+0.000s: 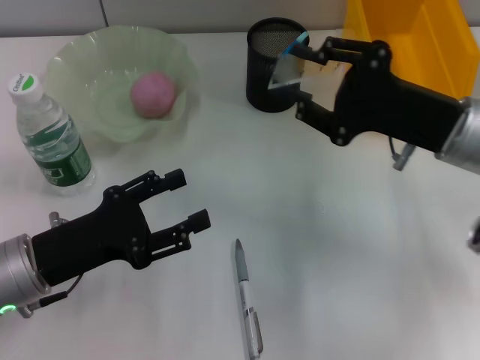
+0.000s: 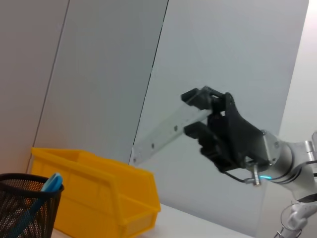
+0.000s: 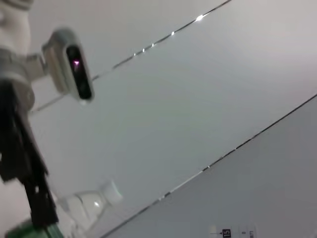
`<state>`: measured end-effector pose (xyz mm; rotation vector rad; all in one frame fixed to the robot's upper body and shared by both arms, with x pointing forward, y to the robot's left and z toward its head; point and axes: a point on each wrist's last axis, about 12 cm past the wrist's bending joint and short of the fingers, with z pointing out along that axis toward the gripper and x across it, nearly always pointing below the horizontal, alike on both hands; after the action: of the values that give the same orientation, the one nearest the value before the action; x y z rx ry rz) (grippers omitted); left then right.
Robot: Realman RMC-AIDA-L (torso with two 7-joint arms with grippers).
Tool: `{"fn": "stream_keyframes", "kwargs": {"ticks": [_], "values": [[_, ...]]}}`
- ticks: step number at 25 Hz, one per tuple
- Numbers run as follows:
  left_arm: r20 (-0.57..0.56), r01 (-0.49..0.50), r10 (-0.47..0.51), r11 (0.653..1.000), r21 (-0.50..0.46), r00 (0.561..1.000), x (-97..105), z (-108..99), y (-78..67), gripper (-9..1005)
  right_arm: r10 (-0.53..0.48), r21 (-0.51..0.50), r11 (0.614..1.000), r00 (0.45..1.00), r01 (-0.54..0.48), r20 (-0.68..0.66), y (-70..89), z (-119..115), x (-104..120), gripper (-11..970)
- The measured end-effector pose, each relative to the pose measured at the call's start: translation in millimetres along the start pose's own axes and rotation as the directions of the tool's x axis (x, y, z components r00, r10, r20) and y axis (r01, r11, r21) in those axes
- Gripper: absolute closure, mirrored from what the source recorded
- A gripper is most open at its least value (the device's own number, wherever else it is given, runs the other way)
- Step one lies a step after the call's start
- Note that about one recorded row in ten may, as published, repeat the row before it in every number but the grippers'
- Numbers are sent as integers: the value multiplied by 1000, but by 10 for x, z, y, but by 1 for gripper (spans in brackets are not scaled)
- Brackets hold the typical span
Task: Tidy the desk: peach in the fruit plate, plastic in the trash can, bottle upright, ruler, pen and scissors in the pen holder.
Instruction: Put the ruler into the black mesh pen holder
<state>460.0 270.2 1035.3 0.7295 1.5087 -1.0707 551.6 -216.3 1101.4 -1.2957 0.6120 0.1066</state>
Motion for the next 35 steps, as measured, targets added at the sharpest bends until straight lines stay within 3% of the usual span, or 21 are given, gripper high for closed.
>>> {"fn": "stream_keyframes", "kwargs": {"ticks": [10, 14, 21, 25, 35], "values": [[13, 5, -5, 1000, -3, 1000, 13, 13, -18, 213, -166, 10, 986, 985, 166, -52, -70, 273, 117, 579], [14, 4, -4, 1000, -3, 1000, 12, 13, -18, 213, -169, 3, 985, 983, 170, -68, -111, 369, 158, 579], [16, 9, -9, 1000, -7, 1000, 29, -16, -39, 213, -124, 11, 992, 983, 127, -137, -191, 671, 266, 579], [16, 11, -11, 1000, -4, 1000, 35, -23, -49, 213, -96, -40, 995, 973, 89, -208, -168, 860, 356, 579], [4, 6, -6, 1000, -1, 1000, 35, -47, -47, 213, -55, -107, 994, 959, 25, -279, -142, 1033, 434, 578]]}}
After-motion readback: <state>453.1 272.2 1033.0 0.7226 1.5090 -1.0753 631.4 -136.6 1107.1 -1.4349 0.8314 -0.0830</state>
